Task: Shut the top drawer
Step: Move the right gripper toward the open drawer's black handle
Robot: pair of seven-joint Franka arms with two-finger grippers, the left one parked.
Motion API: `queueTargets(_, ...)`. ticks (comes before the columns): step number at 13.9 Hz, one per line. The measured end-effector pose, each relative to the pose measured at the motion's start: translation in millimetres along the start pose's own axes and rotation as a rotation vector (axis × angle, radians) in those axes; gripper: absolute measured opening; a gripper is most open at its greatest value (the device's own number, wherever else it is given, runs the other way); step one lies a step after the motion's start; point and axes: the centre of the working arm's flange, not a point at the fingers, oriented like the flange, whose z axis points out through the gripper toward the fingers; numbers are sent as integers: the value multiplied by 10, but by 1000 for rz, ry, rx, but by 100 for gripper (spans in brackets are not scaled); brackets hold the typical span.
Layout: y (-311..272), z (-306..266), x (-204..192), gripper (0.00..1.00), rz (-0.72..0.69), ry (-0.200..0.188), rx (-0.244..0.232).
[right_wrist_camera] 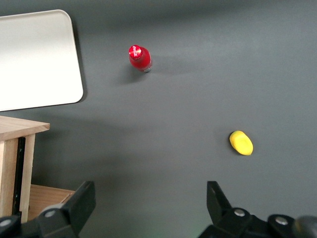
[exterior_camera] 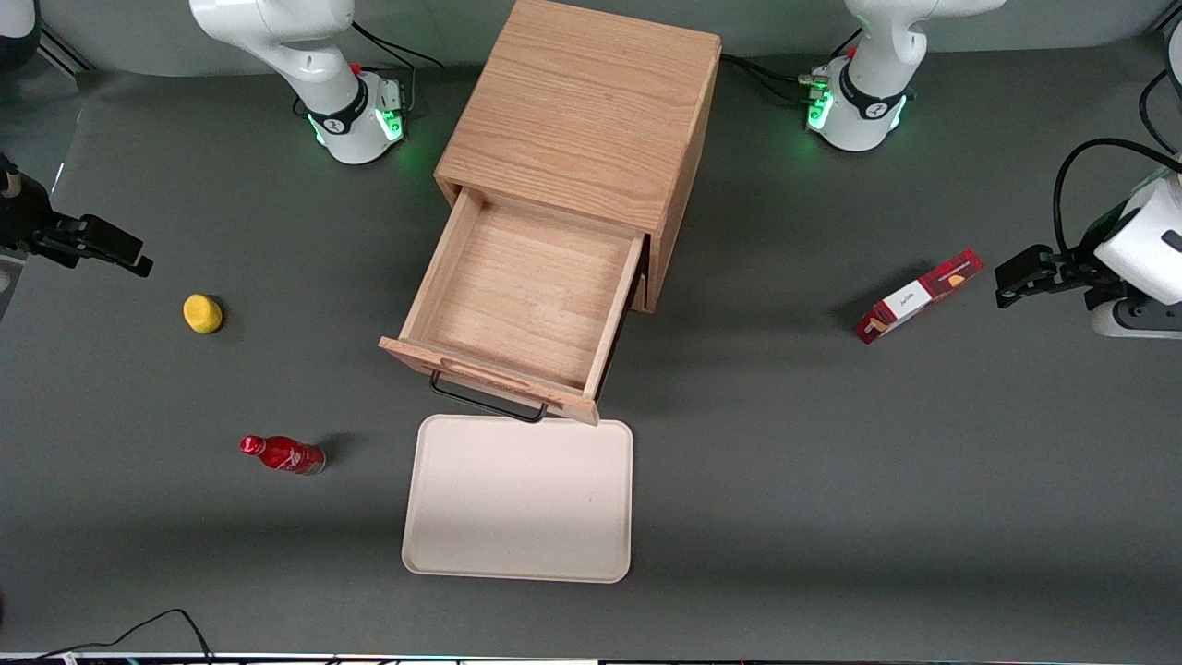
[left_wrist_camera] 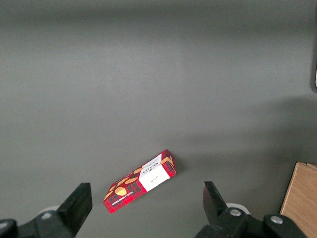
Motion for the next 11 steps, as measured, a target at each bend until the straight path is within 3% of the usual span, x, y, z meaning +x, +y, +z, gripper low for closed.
queueTargets(6,-10,19,64,100,0,18,1)
queueTargets(11,-259,135,392,100,-93,32,-59)
